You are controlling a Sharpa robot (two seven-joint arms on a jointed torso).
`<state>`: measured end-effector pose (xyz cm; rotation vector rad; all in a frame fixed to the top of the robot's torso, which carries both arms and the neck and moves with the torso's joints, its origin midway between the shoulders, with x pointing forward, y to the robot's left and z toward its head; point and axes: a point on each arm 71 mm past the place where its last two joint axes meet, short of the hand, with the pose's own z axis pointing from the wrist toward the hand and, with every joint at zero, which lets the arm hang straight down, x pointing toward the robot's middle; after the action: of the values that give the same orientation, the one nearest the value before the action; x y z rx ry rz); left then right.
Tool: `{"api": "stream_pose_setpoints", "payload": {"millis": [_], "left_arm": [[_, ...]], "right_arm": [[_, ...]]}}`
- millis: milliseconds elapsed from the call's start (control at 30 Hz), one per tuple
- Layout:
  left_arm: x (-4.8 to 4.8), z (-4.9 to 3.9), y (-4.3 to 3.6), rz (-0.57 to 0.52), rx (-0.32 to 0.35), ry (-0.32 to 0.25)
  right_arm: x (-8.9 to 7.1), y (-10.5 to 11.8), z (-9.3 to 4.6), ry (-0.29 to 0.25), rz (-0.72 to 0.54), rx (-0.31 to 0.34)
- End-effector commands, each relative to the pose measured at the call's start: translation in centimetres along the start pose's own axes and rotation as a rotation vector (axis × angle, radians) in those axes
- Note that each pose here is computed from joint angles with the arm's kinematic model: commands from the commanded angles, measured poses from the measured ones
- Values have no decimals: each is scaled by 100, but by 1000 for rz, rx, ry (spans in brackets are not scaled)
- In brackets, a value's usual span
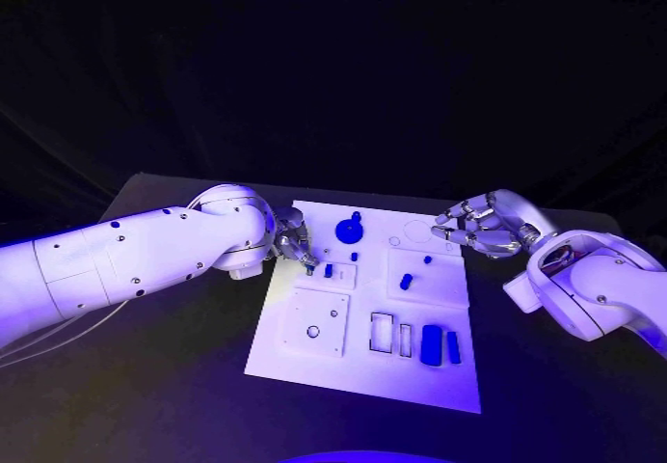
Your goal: Assemble the parts on the task board
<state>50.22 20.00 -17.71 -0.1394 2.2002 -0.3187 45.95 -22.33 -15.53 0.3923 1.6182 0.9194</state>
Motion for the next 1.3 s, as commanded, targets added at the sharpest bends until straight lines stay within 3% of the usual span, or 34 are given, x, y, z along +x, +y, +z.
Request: {"api": "stream_pose_setpoints", "payload": {"millis": [33, 800, 1300], "left_arm": [[30, -3, 0, 31, -11, 25], [41, -17, 32, 52, -29, 38], [57, -23, 8, 60, -21, 49]], "right_arm": [[7, 3, -1, 6, 0, -5], [11, 0, 0, 7, 0, -6], [19, 5, 2, 10, 1, -8]]}}
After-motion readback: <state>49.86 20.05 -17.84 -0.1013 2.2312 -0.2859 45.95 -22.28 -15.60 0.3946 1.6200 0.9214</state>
